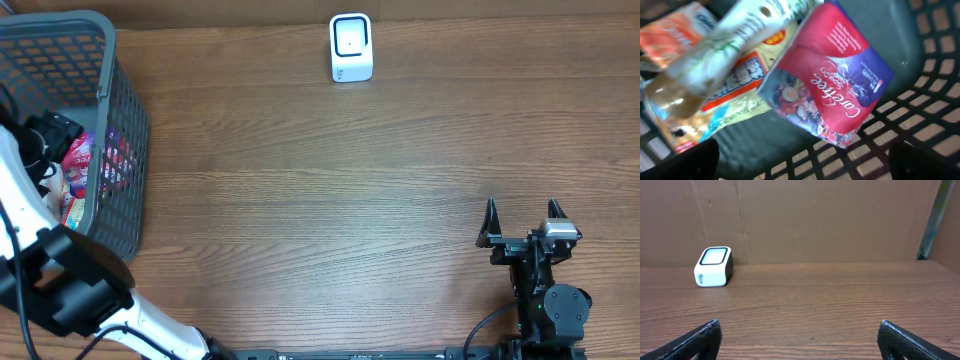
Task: Scan the item barcode
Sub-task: 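Reach the left gripper into the basket and grasp the red-purple box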
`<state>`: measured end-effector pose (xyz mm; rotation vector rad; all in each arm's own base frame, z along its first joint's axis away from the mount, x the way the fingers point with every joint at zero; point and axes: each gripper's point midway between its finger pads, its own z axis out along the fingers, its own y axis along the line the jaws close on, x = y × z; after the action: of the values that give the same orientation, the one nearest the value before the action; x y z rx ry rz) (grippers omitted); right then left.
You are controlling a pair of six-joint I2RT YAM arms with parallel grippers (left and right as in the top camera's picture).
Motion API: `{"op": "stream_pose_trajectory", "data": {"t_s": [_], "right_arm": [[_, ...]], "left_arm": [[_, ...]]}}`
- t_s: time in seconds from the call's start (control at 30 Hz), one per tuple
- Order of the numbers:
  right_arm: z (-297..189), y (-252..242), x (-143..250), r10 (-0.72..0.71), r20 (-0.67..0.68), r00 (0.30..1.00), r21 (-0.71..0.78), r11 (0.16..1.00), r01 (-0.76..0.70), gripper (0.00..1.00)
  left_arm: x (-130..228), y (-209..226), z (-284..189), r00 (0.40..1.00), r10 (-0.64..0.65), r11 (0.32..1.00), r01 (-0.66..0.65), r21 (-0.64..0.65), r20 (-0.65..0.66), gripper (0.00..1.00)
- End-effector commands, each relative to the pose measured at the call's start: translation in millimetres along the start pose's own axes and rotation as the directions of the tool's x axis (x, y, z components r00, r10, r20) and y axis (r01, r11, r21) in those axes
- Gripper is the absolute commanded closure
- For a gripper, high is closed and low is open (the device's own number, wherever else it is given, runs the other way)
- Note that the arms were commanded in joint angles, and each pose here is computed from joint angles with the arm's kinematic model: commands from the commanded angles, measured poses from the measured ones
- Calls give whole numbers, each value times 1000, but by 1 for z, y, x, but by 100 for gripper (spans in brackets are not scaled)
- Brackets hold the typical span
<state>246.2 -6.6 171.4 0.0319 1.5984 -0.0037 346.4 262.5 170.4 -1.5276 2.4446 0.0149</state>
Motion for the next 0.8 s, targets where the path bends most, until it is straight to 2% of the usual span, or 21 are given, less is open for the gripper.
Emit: {"op": "stream_pose_trajectory", "data": {"t_s": [0.0,0.13,0.27,0.4,0.47,0.57,0.67,0.7,0.73,0.77], "right_arm": [[0,1,2,-1,3,1000,-5,1000,1,0],[0,1,2,-1,3,1000,-5,1000,1,0],[0,1,2,-1,3,1000,-5,1000,1,0],[0,1,2,-1,3,1000,-5,1000,1,0],[0,1,2,-1,3,1000,-5,1000,1,0],[0,1,2,-1,3,1000,-5,1000,1,0],[0,1,2,-1,3,1000,-5,1000,1,0],[0,1,2,-1,3,1000,-5,1000,1,0],[0,1,2,-1,3,1000,-5,1000,1,0],[0,1,2,-1,3,1000,-5,1000,1,0]], "left_arm": [[1,-5,24,993,113,993,-114,-8,-40,1],[-4,0,45,991,121,991,-123,-49,-50,0],[-10,16,57,992,122,981,-127,-144,-43,0],[-3,16,77,983,154,976,-167,-137,-102,3],[0,12,83,977,174,975,-188,-115,-121,14],[1,9,88,975,181,976,-194,-95,-131,34],[1,6,88,975,181,978,-192,-78,-129,47],[1,6,88,975,181,978,-192,-77,-130,57],[2,6,89,975,181,978,-192,-77,-131,74],[2,6,88,975,181,978,-192,-77,-130,83]]}}
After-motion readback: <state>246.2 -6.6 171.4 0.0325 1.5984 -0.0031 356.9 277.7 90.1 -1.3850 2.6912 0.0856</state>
